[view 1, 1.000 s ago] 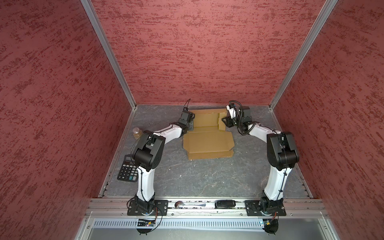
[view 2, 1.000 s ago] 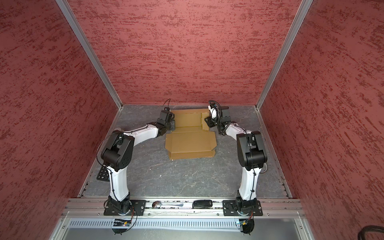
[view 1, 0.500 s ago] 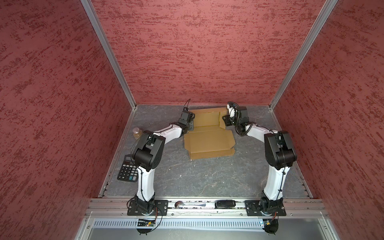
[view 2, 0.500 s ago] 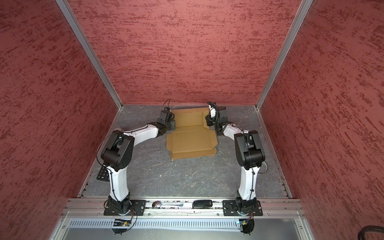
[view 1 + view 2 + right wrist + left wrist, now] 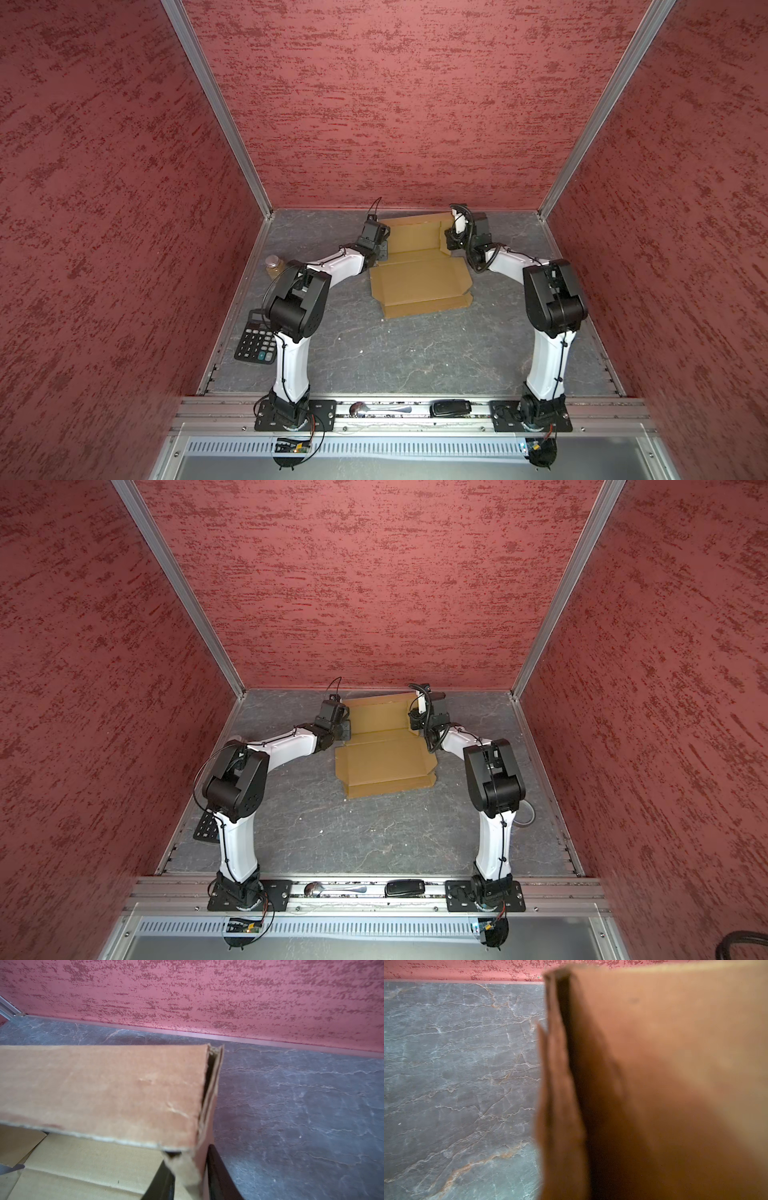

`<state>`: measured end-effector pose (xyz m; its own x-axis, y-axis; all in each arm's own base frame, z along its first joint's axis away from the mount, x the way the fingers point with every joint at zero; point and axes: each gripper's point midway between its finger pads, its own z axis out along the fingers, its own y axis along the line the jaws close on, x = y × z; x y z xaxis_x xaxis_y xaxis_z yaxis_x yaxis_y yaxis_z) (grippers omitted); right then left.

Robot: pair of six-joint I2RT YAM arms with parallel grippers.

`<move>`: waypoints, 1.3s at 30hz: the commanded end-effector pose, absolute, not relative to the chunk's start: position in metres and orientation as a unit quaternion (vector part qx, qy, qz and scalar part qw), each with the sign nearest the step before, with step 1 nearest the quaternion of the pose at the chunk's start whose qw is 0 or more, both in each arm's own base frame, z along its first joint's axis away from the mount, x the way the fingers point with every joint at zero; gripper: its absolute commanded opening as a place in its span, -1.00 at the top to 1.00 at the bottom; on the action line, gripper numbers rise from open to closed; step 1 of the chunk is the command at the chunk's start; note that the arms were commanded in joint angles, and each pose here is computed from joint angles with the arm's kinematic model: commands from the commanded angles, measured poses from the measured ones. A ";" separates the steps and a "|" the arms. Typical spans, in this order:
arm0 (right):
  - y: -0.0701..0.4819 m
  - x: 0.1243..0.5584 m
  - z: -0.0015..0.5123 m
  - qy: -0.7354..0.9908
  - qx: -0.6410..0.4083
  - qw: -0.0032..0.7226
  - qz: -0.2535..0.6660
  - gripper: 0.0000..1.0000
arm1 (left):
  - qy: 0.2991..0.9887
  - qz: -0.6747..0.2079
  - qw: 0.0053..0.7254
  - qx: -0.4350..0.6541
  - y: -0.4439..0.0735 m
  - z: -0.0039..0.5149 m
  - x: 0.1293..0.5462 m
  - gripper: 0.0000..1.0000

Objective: Fold the paper box

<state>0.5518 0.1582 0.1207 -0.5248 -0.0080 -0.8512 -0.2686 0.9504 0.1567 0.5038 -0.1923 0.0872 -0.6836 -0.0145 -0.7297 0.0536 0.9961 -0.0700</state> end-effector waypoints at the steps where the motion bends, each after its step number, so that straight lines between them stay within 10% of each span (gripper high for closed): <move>1: 0.179 0.552 0.115 0.863 -0.084 0.475 0.152 0.46 | 0.932 -0.088 0.346 0.054 -0.227 0.059 0.484 0.88; 39: 0.174 0.563 0.084 0.884 -0.070 0.454 0.088 0.74 | 0.932 -0.109 0.340 0.061 -0.234 0.058 0.485 0.88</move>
